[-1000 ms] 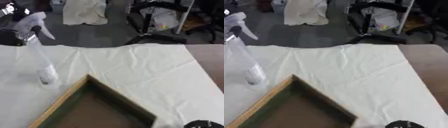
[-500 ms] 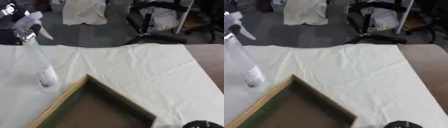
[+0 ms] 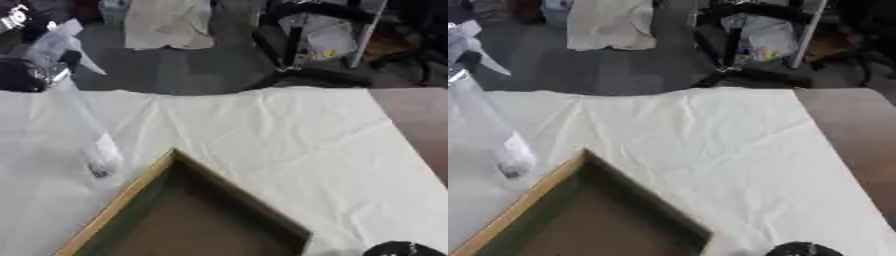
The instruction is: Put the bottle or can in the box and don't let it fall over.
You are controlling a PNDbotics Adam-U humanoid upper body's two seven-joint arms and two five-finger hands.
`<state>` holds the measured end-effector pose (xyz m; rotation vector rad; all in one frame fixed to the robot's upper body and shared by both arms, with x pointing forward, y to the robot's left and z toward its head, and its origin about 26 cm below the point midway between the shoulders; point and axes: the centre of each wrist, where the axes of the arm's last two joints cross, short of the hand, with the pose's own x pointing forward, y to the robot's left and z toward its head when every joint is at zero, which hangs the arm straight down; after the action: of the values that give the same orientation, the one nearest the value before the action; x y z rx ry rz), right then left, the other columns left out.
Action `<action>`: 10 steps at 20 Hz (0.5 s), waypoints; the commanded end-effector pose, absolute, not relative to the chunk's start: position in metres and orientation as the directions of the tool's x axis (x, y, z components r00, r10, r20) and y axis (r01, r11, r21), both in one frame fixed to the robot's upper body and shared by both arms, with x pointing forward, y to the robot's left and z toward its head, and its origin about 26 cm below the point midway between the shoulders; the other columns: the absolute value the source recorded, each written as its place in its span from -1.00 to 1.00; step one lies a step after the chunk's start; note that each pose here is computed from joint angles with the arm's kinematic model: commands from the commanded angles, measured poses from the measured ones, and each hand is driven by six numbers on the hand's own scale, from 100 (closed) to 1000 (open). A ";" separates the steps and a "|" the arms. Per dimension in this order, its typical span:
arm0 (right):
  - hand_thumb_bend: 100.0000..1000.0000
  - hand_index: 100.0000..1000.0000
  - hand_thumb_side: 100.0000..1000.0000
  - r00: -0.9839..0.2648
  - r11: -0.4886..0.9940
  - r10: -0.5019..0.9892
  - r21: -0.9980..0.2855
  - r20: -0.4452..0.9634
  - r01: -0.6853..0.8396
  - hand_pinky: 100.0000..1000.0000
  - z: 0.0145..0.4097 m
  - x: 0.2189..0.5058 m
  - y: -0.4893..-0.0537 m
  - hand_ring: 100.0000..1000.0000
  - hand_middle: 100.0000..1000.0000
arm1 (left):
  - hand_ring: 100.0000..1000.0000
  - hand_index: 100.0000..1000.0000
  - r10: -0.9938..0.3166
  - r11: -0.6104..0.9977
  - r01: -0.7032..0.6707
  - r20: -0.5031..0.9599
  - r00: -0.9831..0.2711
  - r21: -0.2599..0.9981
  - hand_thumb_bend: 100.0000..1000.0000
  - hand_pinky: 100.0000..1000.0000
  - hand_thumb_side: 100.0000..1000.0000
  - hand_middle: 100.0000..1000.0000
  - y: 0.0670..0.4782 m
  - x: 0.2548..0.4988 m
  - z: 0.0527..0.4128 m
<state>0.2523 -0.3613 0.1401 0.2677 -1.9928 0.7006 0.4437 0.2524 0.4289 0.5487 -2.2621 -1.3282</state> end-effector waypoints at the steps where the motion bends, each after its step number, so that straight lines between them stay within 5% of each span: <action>1: -1.00 0.64 0.92 -0.521 0.803 0.108 -0.383 0.847 -0.456 0.70 0.148 0.250 -0.361 0.37 0.49 | -0.72 -0.25 -0.549 0.458 -0.168 0.129 -0.826 0.873 -1.00 0.00 -0.94 -0.57 0.256 0.433 0.446; 10: -1.00 0.64 0.94 -0.507 0.806 0.103 -0.371 0.856 -0.462 0.71 0.148 0.250 -0.361 0.37 0.49 | -0.81 -0.33 -0.539 0.453 -0.196 0.092 -0.837 0.870 -1.00 -0.05 -1.00 -0.65 0.255 0.430 0.449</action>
<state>0.2524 -0.3613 0.1402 0.2765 -1.9758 0.6915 0.4401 0.2483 0.4315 0.5694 -2.3173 -1.3405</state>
